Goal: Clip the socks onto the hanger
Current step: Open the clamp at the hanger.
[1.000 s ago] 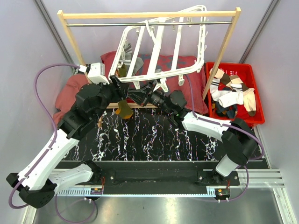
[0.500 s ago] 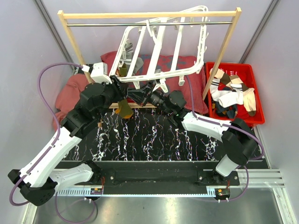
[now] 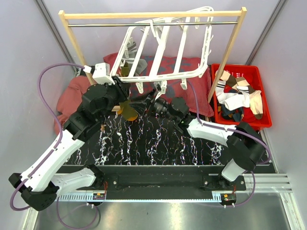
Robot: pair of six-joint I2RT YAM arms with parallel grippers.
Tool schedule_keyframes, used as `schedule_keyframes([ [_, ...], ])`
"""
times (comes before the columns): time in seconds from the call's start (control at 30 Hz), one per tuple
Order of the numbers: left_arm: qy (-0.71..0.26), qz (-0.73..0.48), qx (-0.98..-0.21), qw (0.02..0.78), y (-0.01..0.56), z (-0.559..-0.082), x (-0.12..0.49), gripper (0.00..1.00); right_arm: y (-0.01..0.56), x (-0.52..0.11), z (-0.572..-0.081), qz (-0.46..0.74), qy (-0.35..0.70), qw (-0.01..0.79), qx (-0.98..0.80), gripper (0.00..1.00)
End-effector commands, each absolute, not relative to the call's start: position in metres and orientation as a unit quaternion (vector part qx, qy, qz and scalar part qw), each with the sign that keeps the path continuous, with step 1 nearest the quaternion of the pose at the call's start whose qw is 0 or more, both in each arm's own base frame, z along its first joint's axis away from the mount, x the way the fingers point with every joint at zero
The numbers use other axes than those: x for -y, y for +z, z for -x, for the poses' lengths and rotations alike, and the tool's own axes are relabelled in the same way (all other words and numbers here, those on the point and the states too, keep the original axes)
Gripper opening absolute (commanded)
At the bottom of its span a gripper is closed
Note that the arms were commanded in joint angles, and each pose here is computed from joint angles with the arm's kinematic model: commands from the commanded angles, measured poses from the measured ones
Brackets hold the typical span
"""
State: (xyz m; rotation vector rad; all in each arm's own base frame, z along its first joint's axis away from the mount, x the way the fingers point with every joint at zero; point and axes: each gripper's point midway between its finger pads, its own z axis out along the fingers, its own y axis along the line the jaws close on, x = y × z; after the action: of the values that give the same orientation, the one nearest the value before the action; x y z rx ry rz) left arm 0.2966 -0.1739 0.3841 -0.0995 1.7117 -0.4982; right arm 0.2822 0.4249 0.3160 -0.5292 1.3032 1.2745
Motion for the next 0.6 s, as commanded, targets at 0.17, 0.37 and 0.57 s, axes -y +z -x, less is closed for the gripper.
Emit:
schedule_keyframes([
  [0.17,-0.188,0.014,-0.719,0.669,0.398,-0.306,0.171,0.00,0.277,-0.384,-0.269,0.195,0.481,0.561,-0.645,0.66],
  [0.37,-0.160,-0.021,-0.717,0.678,0.381,-0.308,0.170,0.00,0.253,-0.346,-0.251,0.163,0.447,0.529,-0.703,0.75],
  [0.57,-0.144,-0.056,-0.704,0.693,0.368,-0.306,0.169,0.00,0.276,-0.320,-0.238,0.131,0.450,0.529,-0.707,0.82],
])
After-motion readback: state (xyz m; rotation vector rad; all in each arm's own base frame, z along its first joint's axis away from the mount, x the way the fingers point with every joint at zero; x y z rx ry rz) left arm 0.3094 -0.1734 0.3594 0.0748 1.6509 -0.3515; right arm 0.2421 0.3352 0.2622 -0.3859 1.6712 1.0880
